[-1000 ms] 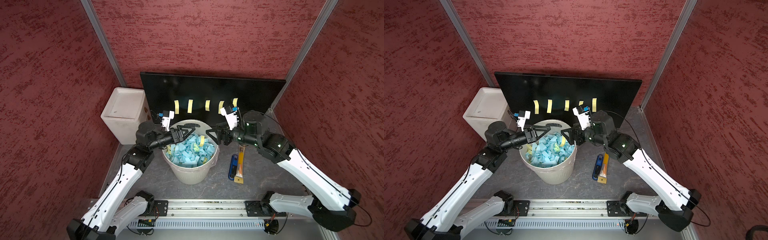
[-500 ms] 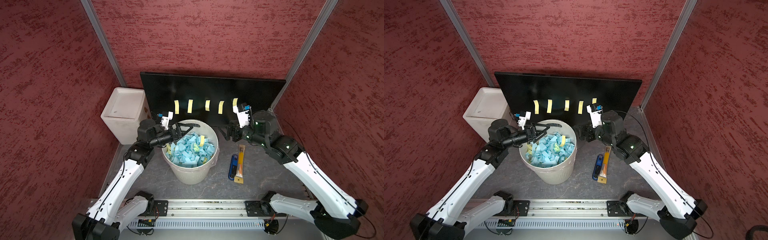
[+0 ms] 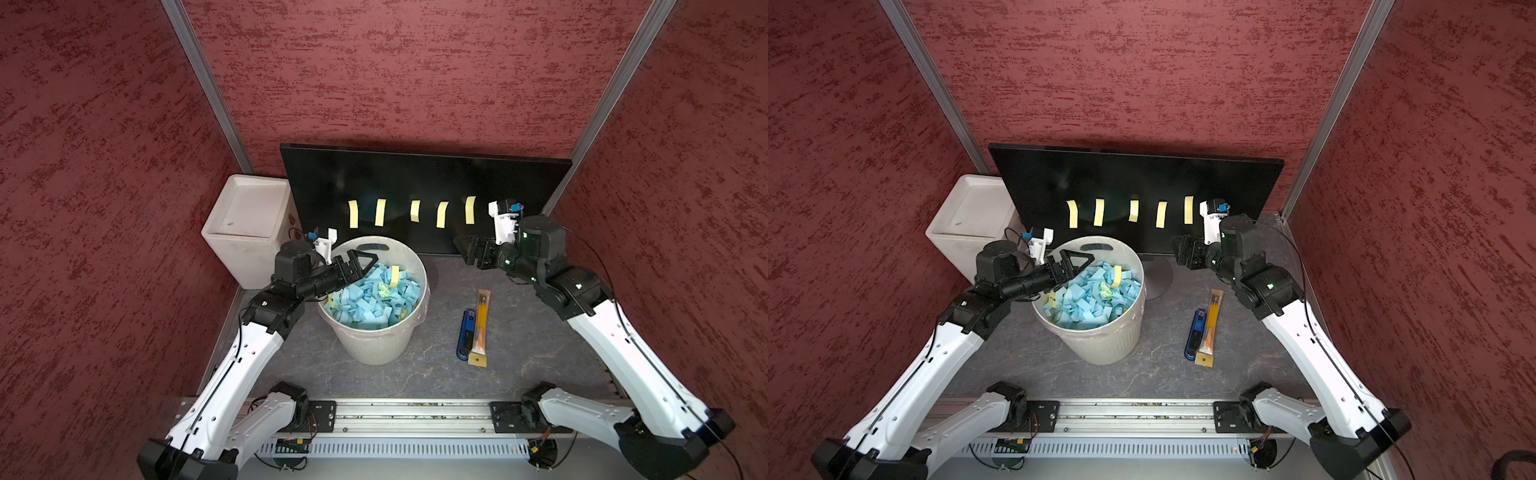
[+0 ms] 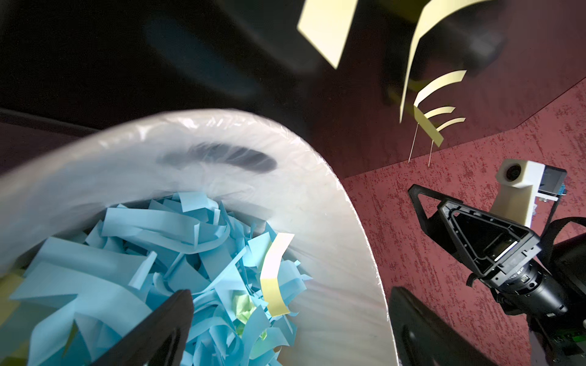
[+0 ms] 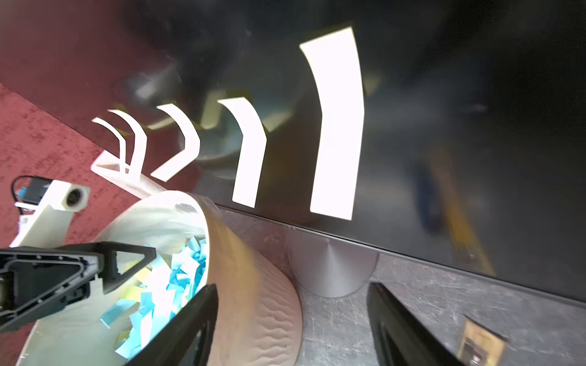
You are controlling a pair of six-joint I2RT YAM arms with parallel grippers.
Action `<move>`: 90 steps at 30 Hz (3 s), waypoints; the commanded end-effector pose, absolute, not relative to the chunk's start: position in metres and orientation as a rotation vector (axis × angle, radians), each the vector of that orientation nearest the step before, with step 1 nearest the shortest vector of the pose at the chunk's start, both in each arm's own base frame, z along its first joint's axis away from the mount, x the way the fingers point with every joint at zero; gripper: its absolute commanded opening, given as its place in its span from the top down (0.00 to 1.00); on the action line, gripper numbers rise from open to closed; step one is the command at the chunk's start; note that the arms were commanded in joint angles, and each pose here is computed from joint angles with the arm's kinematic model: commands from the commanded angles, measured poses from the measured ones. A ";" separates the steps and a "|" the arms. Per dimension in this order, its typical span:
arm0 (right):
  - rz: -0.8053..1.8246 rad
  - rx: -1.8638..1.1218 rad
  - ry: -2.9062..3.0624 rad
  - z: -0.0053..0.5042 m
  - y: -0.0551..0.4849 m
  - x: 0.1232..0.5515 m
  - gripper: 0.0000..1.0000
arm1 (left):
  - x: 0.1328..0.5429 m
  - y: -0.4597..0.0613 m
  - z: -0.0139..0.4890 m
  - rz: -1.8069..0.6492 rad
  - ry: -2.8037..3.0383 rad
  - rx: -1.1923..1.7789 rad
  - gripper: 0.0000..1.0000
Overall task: Remove the sticky note from the monitor
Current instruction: Tear off the sticky note from the monitor.
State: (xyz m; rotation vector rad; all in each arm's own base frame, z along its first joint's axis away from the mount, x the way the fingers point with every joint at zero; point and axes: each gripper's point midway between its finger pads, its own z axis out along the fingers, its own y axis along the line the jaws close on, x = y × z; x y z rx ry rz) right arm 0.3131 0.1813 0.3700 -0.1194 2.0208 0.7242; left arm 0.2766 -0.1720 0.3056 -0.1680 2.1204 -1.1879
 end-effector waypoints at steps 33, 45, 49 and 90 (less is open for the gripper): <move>1.090 0.176 1.882 0.391 0.166 0.359 0.55 | 0.260 -0.169 0.363 -1.112 1.925 0.016 0.00; 1.083 0.188 1.880 0.387 0.159 0.352 0.64 | 0.252 -0.159 0.372 -1.083 1.875 -0.008 0.00; 1.084 0.187 1.875 0.387 0.158 0.350 0.68 | 0.252 -0.159 0.372 -1.084 1.872 -0.013 0.00; 1.247 0.020 1.850 0.387 0.176 0.316 1.00 | 0.250 -0.152 0.369 -1.063 1.859 -0.053 0.00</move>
